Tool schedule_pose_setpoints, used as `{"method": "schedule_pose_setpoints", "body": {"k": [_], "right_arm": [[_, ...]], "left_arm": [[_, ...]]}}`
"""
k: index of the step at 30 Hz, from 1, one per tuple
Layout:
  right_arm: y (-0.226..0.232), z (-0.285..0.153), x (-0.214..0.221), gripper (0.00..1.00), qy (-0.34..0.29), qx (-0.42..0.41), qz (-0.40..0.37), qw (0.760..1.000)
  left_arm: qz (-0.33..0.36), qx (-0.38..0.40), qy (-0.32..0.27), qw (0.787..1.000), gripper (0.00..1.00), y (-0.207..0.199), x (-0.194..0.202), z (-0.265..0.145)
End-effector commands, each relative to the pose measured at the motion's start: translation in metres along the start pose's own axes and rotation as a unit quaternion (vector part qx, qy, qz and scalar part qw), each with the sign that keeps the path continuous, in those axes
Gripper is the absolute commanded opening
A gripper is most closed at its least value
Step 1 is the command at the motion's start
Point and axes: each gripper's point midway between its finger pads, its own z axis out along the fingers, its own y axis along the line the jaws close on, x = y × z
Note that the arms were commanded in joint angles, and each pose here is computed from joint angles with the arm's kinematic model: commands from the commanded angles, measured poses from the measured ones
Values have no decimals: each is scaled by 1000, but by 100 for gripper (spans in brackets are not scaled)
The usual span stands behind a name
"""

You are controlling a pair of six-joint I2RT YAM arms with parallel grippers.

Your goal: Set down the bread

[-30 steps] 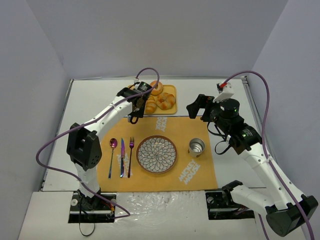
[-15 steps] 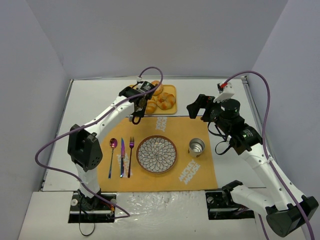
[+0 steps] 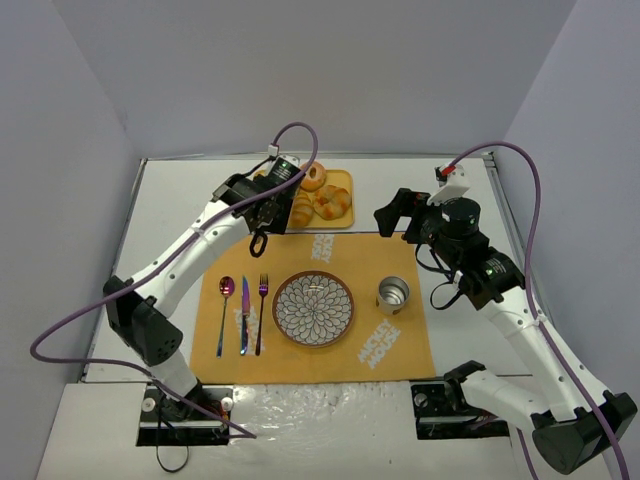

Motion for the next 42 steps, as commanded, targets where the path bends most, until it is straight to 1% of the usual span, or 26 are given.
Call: {"method": "schedule_pose_setpoints", "body": {"k": [1,12,21,31,39,42], "right_arm": [[10,-4,-28,100,-44,-11,-2,999],[11,0,-29,100,-41,-9,-2,999],[11,0,-29,100,-40,-8,-4,999],[10,0,-27,100,-36,-7,-5,999],[10,0,-26,100,-35,-5,-5,999],[10,0,-27,100,-35,-5,-5,999]], "left_arm": [[11,51,-29,998,2,-7,9,-40],[60,150,-15,987,2,-59,62,-80],[88,191,11,978,2,-88,102,-90],[108,207,29,972,2,-107,134,-95],[103,207,31,972,2,-108,144,-98],[101,204,35,973,5,-108,147,-95]]}}
